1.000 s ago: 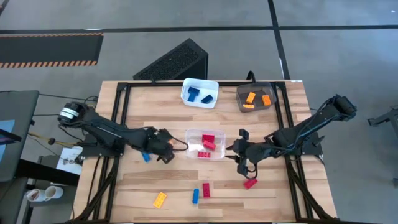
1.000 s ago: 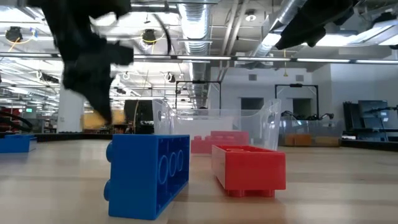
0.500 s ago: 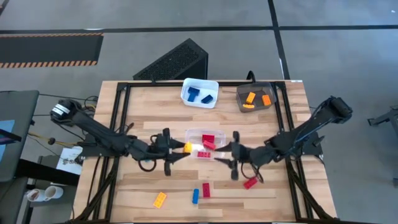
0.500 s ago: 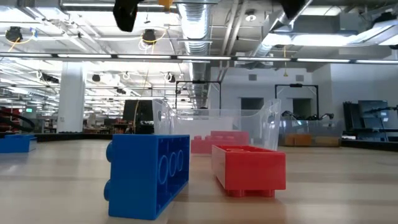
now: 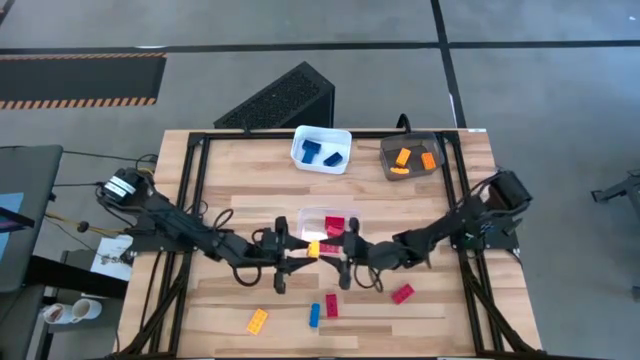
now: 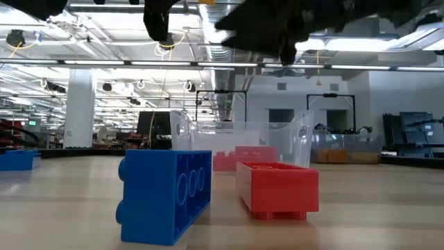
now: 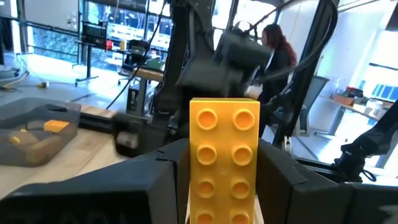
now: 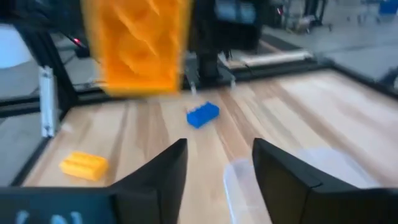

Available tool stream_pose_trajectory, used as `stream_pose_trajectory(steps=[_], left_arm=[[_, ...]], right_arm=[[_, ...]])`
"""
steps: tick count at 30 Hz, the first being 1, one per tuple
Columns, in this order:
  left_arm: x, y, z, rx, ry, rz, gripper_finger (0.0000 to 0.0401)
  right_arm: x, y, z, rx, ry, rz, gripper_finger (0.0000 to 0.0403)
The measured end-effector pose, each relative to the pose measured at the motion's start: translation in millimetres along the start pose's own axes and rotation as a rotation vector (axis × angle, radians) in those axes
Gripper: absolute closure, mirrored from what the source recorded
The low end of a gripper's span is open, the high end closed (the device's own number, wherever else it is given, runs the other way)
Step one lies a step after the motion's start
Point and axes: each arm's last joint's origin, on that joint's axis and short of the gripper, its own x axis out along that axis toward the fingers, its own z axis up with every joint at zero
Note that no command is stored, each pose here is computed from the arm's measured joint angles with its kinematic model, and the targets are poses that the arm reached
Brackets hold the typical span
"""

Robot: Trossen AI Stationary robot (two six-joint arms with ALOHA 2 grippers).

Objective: Sort & place blocks by color
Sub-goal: Put the top yellow block into the black bin

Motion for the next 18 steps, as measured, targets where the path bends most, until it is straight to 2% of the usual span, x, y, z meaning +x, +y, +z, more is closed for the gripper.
stream_pose_trajectory(steps=[3, 7, 12, 18], left_arm=[[1, 0, -2, 0.011, 0.005, -0.006, 0.0299], [1, 0, -2, 0.011, 0.004, -0.007, 0.0299], [1, 0, -2, 0.010, 0.005, -0.012, 0.0297], [1, -1, -2, -0.015, 0.007, -0.023, 0.0297]], right_arm=[[8, -4, -12, 0.043, 0.030, -0.015, 0.0167], [14, -3, -22, 0.080, 0.047, 0.044, 0.0127], [15, 2, -18, 0.099, -0.002, 0.119, 0.0095], [13, 7, -7, 0.128, -0.091, 0.194, 0.0078]])
